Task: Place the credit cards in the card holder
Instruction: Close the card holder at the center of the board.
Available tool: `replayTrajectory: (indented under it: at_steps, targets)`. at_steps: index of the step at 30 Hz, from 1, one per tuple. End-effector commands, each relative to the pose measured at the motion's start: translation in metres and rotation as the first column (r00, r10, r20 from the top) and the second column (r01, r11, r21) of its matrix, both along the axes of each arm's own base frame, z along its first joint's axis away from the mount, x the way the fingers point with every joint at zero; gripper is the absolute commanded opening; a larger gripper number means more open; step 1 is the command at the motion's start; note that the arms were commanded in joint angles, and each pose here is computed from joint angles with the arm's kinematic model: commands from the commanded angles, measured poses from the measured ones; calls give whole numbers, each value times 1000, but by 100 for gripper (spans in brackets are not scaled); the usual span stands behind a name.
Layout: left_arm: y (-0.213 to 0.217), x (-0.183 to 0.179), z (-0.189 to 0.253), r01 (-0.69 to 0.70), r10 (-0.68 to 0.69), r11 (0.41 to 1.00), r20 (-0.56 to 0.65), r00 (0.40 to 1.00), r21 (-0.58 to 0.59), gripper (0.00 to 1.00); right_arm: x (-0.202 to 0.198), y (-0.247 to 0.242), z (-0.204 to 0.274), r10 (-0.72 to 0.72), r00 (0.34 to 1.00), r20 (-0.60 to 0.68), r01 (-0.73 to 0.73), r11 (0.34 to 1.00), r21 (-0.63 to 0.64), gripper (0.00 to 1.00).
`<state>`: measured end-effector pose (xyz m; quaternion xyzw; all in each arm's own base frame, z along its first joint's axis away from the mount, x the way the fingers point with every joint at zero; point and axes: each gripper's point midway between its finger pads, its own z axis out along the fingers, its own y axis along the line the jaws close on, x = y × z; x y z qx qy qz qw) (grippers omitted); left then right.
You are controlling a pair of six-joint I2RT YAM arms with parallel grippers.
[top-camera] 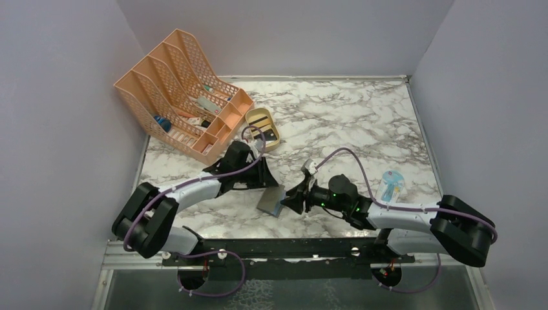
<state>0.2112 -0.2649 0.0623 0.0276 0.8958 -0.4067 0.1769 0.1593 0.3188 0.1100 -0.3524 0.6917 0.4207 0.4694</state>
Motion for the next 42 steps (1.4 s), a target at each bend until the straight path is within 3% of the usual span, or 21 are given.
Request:
replayTrajectory:
  at_steps: [1,7,12,21,26,32,35,42]
  targets:
    - [18,15,12,-32,18,991,108,994,128,35,-9,-9,-9,-130,940,-314,134,991,-10,43]
    - [34,7,-1,-8,-14,975,98,995,224,35,-15,-13,1,-201,824,-529,255,967,29,43]
    - [34,-13,-22,77,-82,969,13,997,235,34,-14,-17,-4,-258,723,-641,347,938,14,39]
    - [38,-41,-52,95,-74,948,-80,994,304,34,-10,-15,-19,-328,623,-710,402,913,-70,34]
    - [39,-43,-56,35,-9,952,-88,996,305,27,-5,-23,-35,-407,537,-739,471,871,-138,29]
    - [29,-43,-54,-49,69,976,-85,994,214,25,-1,-24,-33,-403,518,-755,508,854,-107,24]
    - [28,-44,-57,-49,70,976,-91,993,211,24,2,-22,-34,-406,548,-731,500,860,-102,24]
    - [29,-46,-65,-70,91,976,-95,991,205,23,1,-23,-30,-447,597,-666,441,876,-193,34]
